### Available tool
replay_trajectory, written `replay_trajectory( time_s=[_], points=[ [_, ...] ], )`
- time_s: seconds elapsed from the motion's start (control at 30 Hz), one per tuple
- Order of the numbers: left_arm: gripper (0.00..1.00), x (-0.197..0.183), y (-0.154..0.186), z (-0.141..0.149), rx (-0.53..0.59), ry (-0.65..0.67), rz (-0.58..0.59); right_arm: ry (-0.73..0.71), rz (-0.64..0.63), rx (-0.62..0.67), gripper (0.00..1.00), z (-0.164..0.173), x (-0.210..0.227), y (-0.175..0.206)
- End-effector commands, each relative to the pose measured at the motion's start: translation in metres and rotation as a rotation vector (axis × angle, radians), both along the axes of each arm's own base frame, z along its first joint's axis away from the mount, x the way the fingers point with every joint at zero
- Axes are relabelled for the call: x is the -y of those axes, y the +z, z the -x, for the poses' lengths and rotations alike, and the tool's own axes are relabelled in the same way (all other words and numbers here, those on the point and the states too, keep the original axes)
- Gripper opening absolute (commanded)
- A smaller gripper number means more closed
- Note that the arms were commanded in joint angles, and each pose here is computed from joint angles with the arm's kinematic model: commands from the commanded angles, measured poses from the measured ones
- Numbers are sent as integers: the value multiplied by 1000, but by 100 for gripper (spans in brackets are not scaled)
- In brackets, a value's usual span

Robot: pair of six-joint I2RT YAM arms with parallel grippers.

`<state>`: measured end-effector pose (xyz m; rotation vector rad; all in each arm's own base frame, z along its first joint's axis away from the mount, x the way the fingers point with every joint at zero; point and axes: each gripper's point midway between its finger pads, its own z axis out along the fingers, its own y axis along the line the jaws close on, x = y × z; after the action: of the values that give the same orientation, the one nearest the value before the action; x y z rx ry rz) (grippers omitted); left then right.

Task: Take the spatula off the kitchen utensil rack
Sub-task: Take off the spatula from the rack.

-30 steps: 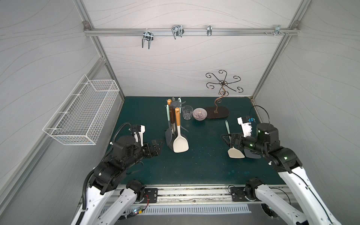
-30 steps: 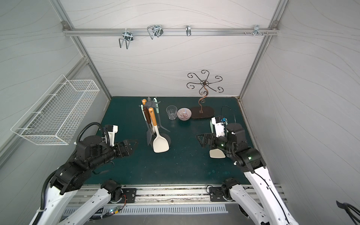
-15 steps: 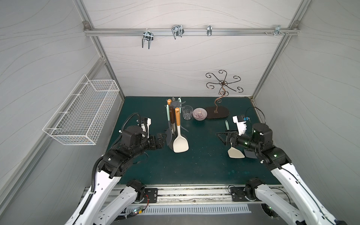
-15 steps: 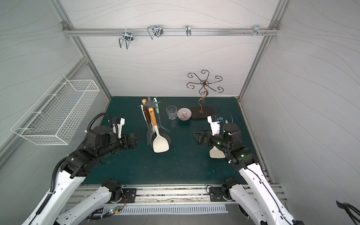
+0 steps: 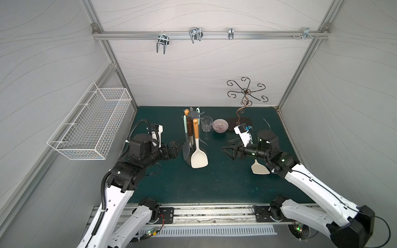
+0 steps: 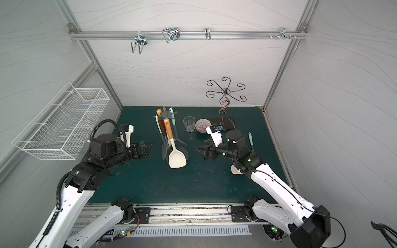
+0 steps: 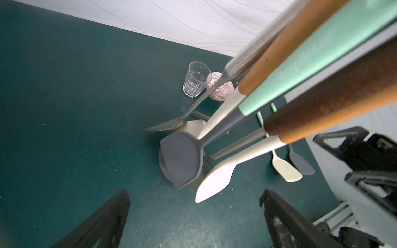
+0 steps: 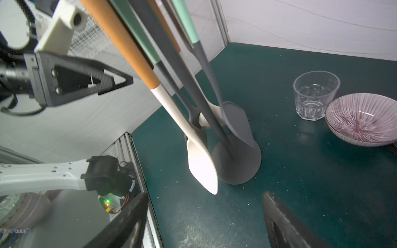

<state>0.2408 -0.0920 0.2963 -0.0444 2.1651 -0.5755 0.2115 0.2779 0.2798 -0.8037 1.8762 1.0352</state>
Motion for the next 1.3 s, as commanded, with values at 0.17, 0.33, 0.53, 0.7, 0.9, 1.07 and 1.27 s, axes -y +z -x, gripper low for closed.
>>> replay_trajectory(
  time_s=[0.17, 0.33, 0.53, 0.7, 0.9, 1.07, 1.27],
  points=[
    [100, 15, 48, -11, 75, -124, 294, -21, 21, 236, 78, -1, -45, 18],
    [100, 14, 42, -13, 71, -117, 281, 10, 12, 214, 70, 0, -61, 18],
    [99, 3, 22, -15, 32, -44, 255, -48, 11, 277, 69, -7, -76, 20],
    [99, 0, 7, -14, 11, -21, 238, -124, 29, 367, 67, -11, -91, 24],
    [99, 18, 13, -9, 40, -145, 292, -189, 51, 455, 62, -10, -111, 30],
    [97, 40, 27, 13, 96, -293, 345, -229, 38, 475, 60, -15, -120, 33],
    [96, 50, 47, 36, 216, -379, 313, -281, 32, 496, 53, -24, -123, 39]
  ],
)
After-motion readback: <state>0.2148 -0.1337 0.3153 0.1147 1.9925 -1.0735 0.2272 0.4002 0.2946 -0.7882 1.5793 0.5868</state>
